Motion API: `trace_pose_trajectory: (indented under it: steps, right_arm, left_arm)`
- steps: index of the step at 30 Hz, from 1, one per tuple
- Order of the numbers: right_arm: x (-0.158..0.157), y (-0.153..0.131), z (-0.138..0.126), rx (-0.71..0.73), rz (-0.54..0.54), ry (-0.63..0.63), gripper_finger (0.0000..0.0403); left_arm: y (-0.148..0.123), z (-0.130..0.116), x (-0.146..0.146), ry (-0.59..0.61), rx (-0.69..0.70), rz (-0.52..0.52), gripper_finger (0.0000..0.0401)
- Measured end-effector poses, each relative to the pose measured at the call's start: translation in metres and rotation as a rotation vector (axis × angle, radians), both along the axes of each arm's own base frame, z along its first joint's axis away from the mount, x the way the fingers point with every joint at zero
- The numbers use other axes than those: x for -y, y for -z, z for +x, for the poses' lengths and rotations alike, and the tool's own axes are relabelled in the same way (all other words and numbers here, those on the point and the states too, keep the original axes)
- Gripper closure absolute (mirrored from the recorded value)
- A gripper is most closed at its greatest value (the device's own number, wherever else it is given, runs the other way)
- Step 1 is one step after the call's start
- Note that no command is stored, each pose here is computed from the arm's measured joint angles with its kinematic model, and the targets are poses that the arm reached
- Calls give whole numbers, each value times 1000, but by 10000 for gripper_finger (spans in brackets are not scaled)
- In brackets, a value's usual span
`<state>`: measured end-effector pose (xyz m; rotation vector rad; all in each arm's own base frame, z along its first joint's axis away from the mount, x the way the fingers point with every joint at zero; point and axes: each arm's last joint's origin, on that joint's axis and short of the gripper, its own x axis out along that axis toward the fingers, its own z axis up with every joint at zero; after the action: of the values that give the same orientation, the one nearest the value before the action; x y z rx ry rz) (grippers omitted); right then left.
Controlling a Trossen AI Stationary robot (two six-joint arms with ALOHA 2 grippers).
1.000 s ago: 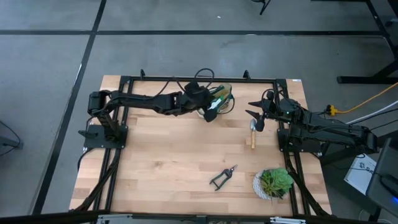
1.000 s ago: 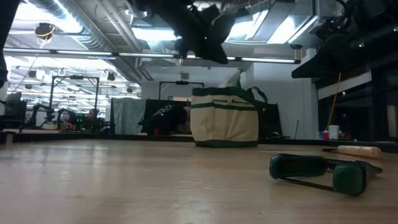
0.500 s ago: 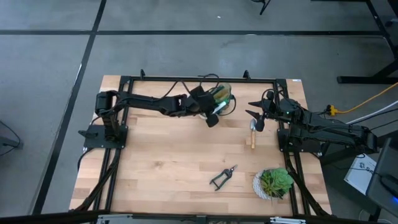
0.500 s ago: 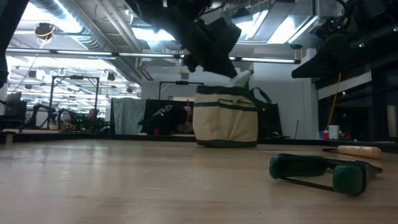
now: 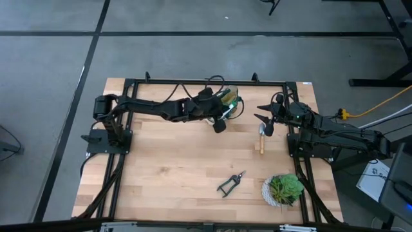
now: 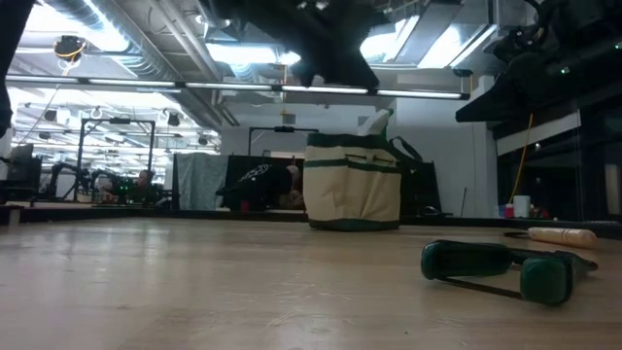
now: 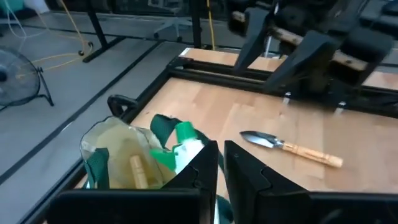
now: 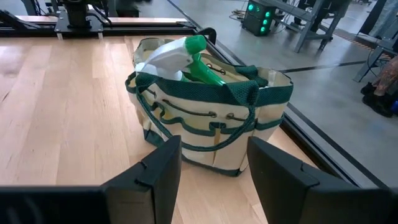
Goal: Pick & Place Garden tools in Gardening bag
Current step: Put the fruit pruner into the green gardening bag
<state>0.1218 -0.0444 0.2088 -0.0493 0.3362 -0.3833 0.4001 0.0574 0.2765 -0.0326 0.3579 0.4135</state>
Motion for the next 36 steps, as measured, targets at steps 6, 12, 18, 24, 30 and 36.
trace_pose_trajectory:
  steps: [6,12,18,24,30,36]
  right_arm:
    - [0,0,0,0,0,0,217]
    - [0,0,0,0,0,1,217]
    - [0,0,0,0,0,0,217]
    - [0,0,0,0,0,0,217]
    - [0,0,0,0,0,0,217]
    - [0,0,0,0,0,0,217]
  left_arm:
    - [-13,-4,14,50,27,33,345]
    - [-12,-2,31,223,17,-3,286]
    - [-11,-1,59,431,19,-59,231]
    - [-5,-4,86,457,-40,-82,204]
    - [1,-6,110,452,-71,-139,199]
    - [6,-8,134,505,-89,-139,201]
